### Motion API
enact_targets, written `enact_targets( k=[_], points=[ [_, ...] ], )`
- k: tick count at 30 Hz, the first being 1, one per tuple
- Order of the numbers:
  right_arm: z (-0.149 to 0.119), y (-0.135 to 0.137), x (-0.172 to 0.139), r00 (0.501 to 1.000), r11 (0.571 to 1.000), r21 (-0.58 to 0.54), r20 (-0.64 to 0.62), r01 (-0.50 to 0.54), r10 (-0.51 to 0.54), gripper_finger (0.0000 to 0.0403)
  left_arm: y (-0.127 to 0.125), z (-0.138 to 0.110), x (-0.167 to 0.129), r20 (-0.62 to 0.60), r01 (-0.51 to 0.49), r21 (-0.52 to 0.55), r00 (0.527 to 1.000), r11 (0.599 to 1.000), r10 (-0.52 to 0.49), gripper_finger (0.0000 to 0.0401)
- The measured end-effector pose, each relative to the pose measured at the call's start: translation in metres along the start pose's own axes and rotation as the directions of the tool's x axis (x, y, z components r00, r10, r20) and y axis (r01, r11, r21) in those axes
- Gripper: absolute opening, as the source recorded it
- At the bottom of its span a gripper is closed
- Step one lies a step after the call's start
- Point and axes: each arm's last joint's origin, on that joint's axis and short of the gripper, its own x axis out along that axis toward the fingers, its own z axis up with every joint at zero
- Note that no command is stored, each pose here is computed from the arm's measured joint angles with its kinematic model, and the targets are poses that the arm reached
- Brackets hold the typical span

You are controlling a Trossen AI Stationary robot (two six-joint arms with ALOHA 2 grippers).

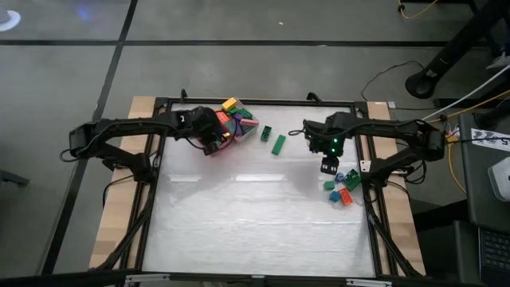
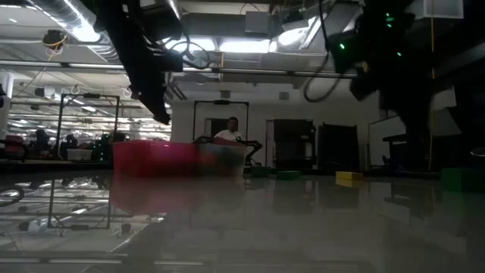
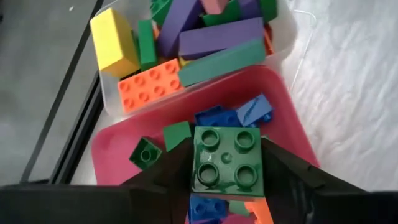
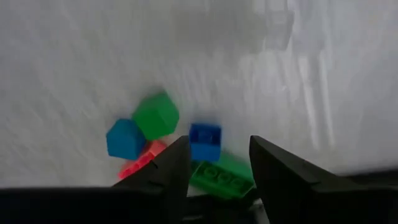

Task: Sort blocks by size
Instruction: Put the small green game piece into the pink bin, then put the small blue game piece into the pink bin

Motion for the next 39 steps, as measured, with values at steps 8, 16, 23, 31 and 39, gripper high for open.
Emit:
enact_targets(
  k=[8, 16, 23, 31, 39],
  points=[
    [-0.021, -0.006, 0.040, 0.987, 0.996, 0.084, -0.160, 0.011, 0.002, 0.0166, 0.003, -0.001, 0.001, -0.009, -0.007, -0.033, 1.000, 0.999, 0.006, 0.0176],
    [-0.025, -0.008, 0.055, 0.986, 0.996, 0.086, -0.164, 0.012, 0.002, 0.0166, 0.003, -0.001, 0.001, -0.009, -0.007, -0.037, 1.000, 0.999, 0.007, 0.0202],
    [-0.023, -0.006, 0.056, 0.985, 0.991, 0.097, -0.138, -0.090, 0.103, 0.0166, 0.003, -0.001, 0.001, -0.009, -0.007, -0.076, 1.000, 0.997, 0.006, 0.0201],
    [-0.020, -0.005, 0.056, 0.986, 0.989, 0.092, -0.106, -0.119, 0.129, 0.0166, 0.003, -0.001, 0.001, -0.009, -0.007, -0.089, 1.000, 0.996, 0.006, 0.0201],
    [-0.022, -0.007, 0.056, 0.990, 0.992, 0.113, -0.126, -0.055, 0.069, 0.0166, 0.003, -0.001, 0.001, -0.009, -0.007, -0.089, 1.000, 0.996, 0.006, 0.0200]
  ],
)
